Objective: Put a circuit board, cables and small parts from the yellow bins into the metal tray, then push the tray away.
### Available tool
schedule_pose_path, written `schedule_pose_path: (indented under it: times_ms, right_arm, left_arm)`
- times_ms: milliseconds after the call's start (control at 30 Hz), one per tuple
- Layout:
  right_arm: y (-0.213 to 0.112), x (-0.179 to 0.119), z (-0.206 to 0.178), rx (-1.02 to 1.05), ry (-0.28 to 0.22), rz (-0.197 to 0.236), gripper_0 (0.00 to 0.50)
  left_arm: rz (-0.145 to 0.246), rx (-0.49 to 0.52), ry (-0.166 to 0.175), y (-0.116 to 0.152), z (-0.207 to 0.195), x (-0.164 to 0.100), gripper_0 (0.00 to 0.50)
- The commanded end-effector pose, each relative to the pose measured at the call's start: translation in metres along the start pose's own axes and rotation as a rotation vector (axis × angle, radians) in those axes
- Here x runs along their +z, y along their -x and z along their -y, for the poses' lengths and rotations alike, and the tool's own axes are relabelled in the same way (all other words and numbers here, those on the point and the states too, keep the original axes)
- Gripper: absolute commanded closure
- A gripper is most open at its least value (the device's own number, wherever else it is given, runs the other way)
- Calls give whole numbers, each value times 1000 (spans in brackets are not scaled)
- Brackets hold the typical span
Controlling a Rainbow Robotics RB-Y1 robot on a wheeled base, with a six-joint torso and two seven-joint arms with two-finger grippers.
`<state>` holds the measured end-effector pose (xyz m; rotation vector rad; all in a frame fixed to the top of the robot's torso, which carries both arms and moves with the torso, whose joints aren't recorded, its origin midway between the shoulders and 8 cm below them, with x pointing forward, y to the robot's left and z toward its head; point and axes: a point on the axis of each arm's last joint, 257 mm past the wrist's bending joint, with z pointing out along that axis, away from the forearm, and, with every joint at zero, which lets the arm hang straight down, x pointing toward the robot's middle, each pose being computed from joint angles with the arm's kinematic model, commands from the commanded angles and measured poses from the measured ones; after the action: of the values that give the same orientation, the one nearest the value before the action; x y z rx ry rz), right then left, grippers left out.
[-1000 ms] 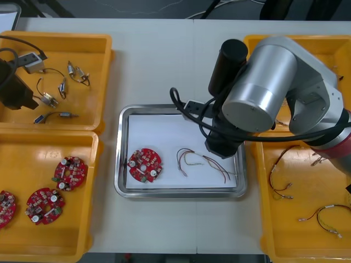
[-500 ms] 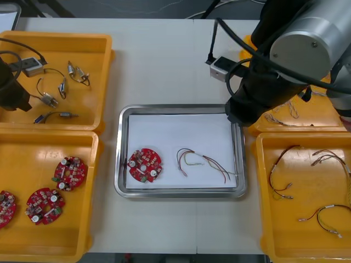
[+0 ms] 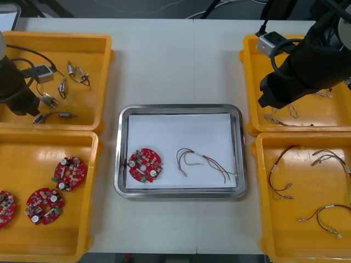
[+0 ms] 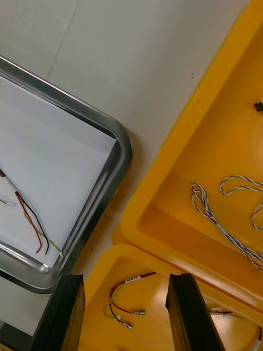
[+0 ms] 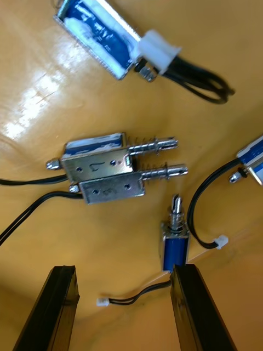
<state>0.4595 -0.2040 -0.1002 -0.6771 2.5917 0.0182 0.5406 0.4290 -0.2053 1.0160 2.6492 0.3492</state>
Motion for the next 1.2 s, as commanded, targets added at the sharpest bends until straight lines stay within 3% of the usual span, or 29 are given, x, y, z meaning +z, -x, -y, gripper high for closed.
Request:
schedule_pose_path:
  times_ms: [33, 733, 967, 1100, 1200]
  right_arm:
    - [-8, -16, 32, 142, -70, 21, 59]
    - [-60, -39, 117, 463, -134, 63, 58]
    - [-70, -43, 142, 512, -203, 76, 58]
    - [-78, -38, 156, 549, -228, 54, 59]
    - [-85, -31, 160, 574, -207, 20, 58]
  left_arm:
    - [45, -92, 23, 29, -4, -13, 0]
    - [35, -90, 11, 23, 10, 10, 0]
    - [16, -103, -20, 8, 12, 9, 0]
    - [6, -101, -23, 1, 13, 12, 0]
    - [0, -101, -21, -2, 12, 13, 0]
